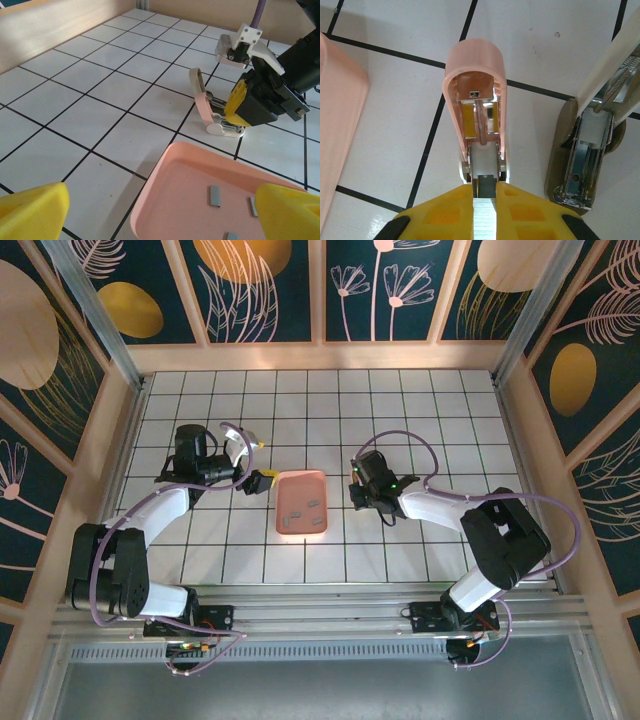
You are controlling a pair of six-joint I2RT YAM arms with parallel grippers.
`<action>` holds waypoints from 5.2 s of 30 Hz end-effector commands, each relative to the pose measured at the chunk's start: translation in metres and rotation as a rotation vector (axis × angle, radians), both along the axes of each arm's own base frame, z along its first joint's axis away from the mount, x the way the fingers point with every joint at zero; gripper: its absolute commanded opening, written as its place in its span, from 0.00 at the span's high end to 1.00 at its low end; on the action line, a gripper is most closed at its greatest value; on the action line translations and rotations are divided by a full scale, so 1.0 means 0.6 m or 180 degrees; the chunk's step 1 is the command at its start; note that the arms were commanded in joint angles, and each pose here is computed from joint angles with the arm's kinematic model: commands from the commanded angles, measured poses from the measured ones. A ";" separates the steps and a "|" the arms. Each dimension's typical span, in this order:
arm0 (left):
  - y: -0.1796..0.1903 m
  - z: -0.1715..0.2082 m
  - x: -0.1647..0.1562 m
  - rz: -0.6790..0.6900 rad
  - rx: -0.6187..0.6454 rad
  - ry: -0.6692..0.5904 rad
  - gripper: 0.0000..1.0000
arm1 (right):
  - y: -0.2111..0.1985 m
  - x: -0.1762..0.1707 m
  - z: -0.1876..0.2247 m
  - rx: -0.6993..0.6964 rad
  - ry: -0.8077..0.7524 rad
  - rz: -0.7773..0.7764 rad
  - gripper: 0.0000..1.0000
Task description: Load the staples into the stapler
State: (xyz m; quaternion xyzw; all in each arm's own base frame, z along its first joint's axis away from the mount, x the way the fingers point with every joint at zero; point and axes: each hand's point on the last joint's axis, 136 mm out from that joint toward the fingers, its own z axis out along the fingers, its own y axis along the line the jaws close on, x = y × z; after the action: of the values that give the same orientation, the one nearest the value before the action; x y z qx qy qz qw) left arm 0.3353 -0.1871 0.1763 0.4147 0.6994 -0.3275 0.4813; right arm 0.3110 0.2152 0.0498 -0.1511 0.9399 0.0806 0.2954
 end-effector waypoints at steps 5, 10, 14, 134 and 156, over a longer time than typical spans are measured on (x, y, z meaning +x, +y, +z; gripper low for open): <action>-0.008 0.008 -0.001 -0.0107 -0.0010 -0.0042 0.05 | -0.005 -0.001 -0.003 -0.0039 -0.0048 -0.0014 0.86; -0.007 0.007 -0.001 -0.0104 -0.0009 -0.0038 0.05 | -0.004 -0.002 -0.011 -0.0060 -0.0020 -0.0005 0.86; -0.008 0.007 -0.002 -0.0105 -0.0008 -0.0039 0.05 | -0.007 -0.004 -0.017 -0.0093 0.0007 0.0003 0.86; 0.131 -0.061 -0.041 0.2514 -0.0696 0.1702 0.03 | 0.223 -0.042 0.030 -0.1219 -0.0233 0.4123 0.59; 0.140 -0.084 -0.070 0.2570 -0.0661 0.1715 0.03 | 0.221 -0.038 -0.038 -0.1715 0.0061 0.4554 0.60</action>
State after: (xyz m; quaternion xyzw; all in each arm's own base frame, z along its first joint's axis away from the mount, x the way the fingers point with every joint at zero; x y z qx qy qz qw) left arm 0.2965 -0.1051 0.1291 -0.0325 0.8656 -0.2819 0.4125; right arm 0.2926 0.3513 0.0302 -0.7769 0.6137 0.0290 0.1379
